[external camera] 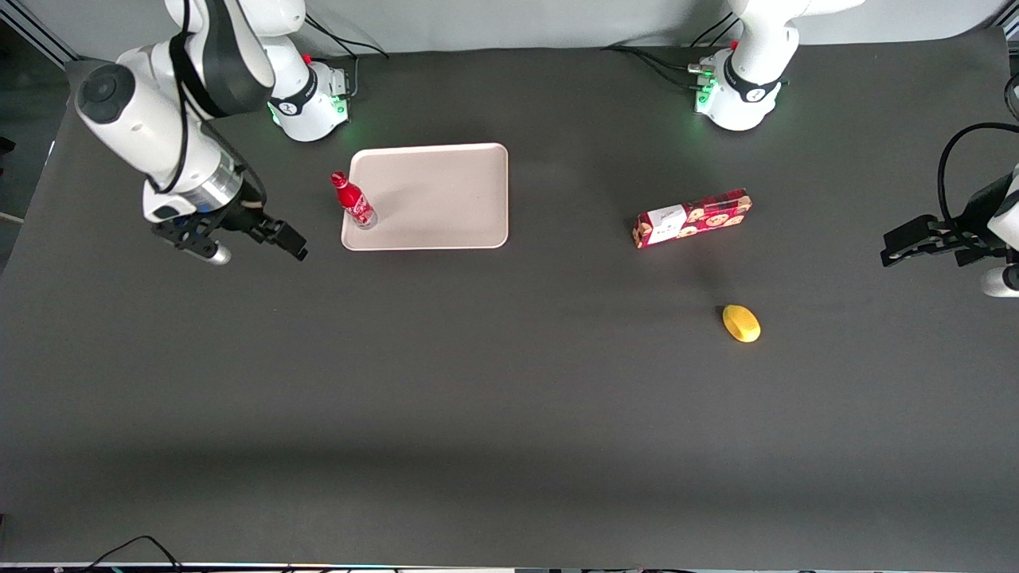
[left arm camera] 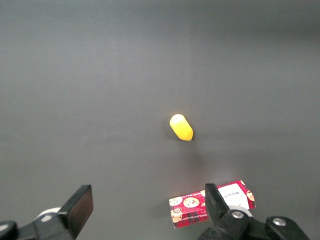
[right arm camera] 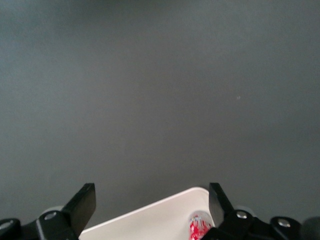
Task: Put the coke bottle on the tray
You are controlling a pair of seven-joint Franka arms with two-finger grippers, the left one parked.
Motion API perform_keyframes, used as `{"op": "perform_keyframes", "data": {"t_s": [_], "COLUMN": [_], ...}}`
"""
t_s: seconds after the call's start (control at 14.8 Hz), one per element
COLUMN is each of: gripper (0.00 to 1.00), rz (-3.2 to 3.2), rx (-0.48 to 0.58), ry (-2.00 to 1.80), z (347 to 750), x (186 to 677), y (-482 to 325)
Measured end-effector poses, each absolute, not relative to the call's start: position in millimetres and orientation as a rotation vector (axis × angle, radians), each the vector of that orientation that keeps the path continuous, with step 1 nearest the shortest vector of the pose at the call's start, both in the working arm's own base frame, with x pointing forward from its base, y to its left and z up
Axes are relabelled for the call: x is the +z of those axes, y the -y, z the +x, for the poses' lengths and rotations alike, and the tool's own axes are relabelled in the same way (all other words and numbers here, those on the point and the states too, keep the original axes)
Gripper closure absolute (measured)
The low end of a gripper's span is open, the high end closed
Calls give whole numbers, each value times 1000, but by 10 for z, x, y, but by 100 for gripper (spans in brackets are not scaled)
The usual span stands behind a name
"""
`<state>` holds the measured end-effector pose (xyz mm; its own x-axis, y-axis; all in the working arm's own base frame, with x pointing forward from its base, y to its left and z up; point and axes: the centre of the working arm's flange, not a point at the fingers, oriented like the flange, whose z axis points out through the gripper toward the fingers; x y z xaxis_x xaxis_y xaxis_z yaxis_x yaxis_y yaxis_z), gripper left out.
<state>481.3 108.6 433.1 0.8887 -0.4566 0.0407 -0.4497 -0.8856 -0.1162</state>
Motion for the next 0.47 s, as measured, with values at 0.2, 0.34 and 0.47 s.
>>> {"op": "perform_keyframes", "data": {"t_s": [0.2, 0.34, 0.47], "gripper": [0, 0, 0], "rz": [-2922, -2951, -2991], "rx": [-115, -143, -159], "ry": [-755, -753, -742], "z": [5163, 5285, 5326], "x": [4371, 4379, 4384], "y": [-894, -703, -440]}}
